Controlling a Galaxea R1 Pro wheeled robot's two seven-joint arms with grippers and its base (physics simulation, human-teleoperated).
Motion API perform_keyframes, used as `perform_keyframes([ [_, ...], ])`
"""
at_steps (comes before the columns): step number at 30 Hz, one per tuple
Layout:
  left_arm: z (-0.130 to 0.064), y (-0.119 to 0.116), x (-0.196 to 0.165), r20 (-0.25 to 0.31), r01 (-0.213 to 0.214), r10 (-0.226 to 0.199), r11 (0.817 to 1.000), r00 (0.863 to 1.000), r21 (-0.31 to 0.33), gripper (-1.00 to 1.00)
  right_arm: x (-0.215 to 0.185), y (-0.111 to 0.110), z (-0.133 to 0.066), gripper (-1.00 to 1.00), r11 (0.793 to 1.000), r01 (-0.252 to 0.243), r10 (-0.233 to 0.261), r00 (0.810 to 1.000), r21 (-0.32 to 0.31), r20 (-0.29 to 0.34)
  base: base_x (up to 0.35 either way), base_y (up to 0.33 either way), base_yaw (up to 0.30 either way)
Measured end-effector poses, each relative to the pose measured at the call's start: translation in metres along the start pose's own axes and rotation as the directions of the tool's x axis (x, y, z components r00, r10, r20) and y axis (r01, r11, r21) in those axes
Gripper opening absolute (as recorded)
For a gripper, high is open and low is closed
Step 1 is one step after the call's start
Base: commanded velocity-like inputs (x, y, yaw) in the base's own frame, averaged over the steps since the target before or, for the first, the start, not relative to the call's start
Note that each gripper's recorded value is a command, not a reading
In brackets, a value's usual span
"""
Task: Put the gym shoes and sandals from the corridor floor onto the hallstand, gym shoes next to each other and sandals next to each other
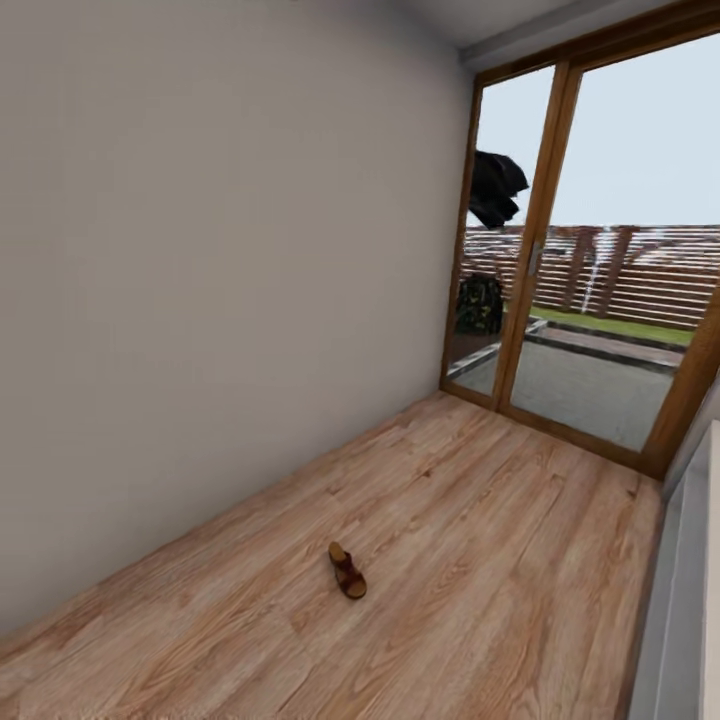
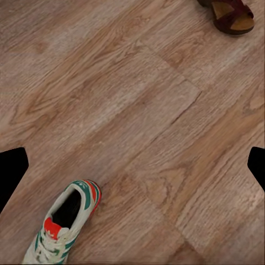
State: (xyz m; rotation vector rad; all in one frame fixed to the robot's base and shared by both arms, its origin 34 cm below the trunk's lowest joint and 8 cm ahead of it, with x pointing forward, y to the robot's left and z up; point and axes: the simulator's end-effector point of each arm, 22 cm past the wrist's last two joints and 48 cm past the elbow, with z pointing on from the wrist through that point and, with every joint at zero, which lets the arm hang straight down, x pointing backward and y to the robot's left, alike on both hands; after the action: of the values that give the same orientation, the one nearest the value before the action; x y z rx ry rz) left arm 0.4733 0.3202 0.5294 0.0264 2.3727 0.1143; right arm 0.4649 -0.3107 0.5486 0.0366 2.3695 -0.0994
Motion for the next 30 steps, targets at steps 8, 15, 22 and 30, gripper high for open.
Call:
perform_keyframes([
  [8, 0.0000, 0.0000, 0.0000, 0.000, 0.000, 0.000, 1.000, 1.000, 0.000, 1.00, 0.0003, 0.0002, -0.0001, 1.00, 1.000, 0.001, -0.001, 1.000, 0.000, -0.001, 0.000, 0.000, 0.277],
  [15, 0.0000, 0.0000, 0.0000, 0.000, 0.000, 0.000, 1.000, 1.000, 0.000, 1.00, 0.0002, 0.0002, -0.0001, 1.00, 1.000, 0.000, 0.000, 1.000, 0.000, 0.000, 0.000, 0.000, 0.277],
  [22, 0.0000, 0.0000, 0.0000, 0.000, 0.000, 0.000, 1.000, 1.000, 0.000, 1.00, 0.0003, 0.0003, -0.0001, 1.00, 1.000, 0.000, 0.000, 1.000, 0.000, -0.001, 0.000, 0.000, 0.277],
  [30, 0.0000, 0.0000, 0.0000, 0.000, 0.000, 0.000, 1.000, 1.000, 0.000, 1.00, 0.0004, 0.0003, -0.0001, 1.00, 1.000, 0.000, 0.000, 1.000, 0.000, -0.001, 0.000, 0.000, 0.277],
])
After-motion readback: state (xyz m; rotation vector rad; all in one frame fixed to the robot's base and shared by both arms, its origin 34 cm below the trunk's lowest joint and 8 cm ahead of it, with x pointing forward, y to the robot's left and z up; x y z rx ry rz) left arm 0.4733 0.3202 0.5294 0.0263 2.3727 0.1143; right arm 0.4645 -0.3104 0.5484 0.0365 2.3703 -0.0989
